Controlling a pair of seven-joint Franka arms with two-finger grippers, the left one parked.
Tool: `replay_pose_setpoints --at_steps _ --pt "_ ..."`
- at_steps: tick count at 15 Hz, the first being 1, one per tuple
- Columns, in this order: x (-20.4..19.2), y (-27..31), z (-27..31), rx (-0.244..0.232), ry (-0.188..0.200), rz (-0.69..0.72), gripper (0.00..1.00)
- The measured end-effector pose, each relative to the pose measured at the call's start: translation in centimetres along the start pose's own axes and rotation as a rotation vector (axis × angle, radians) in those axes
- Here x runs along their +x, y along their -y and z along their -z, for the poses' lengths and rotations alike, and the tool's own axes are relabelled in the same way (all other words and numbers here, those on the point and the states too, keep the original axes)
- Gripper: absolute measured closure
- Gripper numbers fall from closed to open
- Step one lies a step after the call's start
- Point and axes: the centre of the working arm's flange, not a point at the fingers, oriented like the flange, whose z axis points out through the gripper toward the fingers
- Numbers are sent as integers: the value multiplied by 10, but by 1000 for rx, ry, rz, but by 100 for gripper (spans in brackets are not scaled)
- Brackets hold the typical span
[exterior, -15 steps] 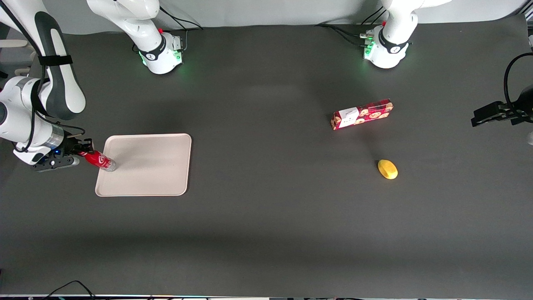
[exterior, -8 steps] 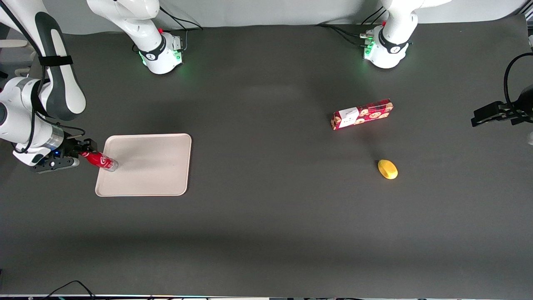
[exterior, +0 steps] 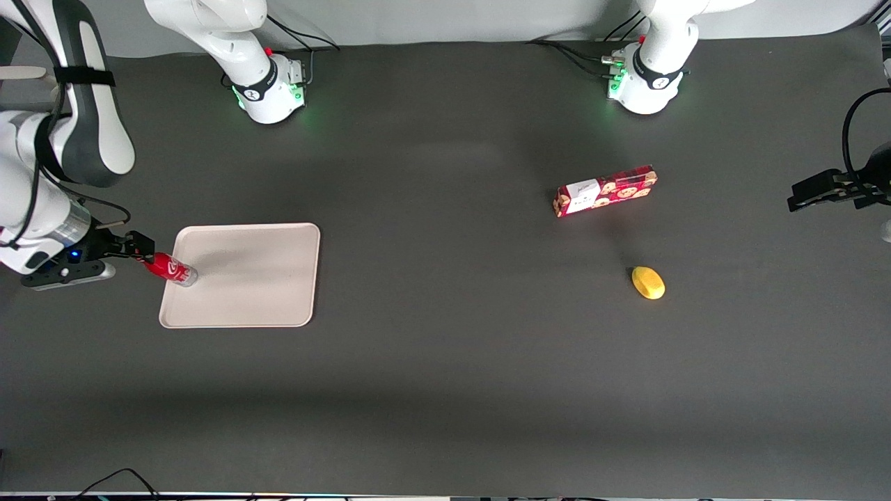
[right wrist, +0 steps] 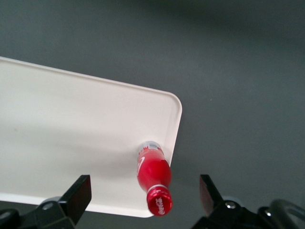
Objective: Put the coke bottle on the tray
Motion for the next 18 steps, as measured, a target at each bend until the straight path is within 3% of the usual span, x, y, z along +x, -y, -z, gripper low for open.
replay_pose_setpoints --at_steps 2,7,12,18 --pt "7 16 40 11 0 -35 0" --pt "23 61 154 120 40 -186 0" --pt "17 117 224 119 0 -198 0" --pt "8 114 236 115 -4 -211 0"
